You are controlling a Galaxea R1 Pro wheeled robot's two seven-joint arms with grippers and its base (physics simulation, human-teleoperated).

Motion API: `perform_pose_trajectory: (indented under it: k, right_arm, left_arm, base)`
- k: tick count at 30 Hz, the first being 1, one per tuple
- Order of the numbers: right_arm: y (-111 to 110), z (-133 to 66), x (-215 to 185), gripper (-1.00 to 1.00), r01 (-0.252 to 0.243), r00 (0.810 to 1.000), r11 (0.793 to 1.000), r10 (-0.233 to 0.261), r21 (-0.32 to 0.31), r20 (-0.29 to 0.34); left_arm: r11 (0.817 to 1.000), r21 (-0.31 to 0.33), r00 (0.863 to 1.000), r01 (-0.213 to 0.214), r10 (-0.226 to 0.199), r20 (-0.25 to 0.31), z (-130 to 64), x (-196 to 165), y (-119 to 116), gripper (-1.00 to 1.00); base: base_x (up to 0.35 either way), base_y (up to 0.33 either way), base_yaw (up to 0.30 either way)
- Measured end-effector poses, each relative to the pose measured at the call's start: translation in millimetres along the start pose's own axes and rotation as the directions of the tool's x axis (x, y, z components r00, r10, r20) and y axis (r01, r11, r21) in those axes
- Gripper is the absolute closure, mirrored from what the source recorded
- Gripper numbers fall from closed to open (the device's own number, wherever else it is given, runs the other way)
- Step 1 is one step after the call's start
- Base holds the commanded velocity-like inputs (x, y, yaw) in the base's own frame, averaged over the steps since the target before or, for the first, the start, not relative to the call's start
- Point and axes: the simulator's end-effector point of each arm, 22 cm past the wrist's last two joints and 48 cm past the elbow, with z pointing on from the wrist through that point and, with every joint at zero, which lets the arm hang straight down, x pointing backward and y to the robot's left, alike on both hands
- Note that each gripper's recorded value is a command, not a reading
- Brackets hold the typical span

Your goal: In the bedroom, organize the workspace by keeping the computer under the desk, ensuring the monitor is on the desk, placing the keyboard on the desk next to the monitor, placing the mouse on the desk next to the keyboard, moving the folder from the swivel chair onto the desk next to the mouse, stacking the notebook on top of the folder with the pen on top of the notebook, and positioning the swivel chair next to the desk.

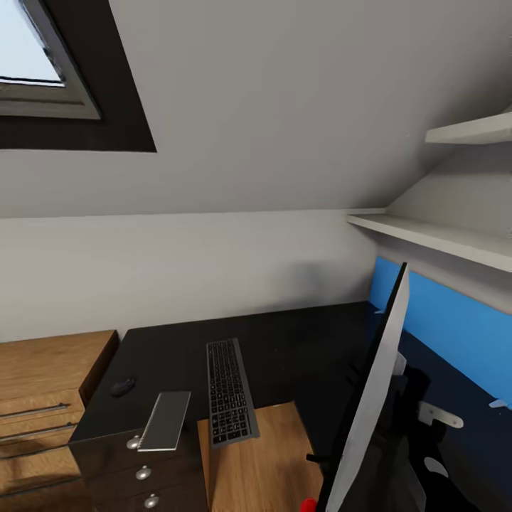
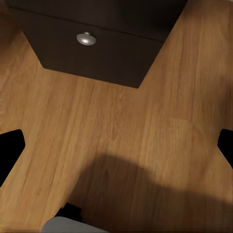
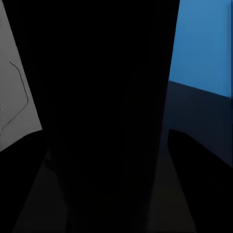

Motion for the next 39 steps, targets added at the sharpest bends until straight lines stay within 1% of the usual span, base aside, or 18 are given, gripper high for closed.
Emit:
perform_pose_trajectory:
  k: [27, 39]
  right_arm:
    - [1.1, -0.8, 0.8, 1.0, -0.004, 1.0, 1.0, 0.004, 0.0, -0.001]
    - [1.4, -0.3, 0.2, 1.0, -0.004, 1.0, 1.0, 0.004, -0.001, 0.0]
  left_arm:
    - [1.0, 0.0, 1.0, 0.0, 0.0, 0.0, -0.1, 0.1, 0.0, -1.0]
    - [1.0, 0.0, 1.0, 0.0, 0.0, -0.001, 0.1, 0.3, 0.0, -1.0]
  base:
    - [-0.01, 0.0, 0.0]
    - [-0.178, 0.0, 0.0]
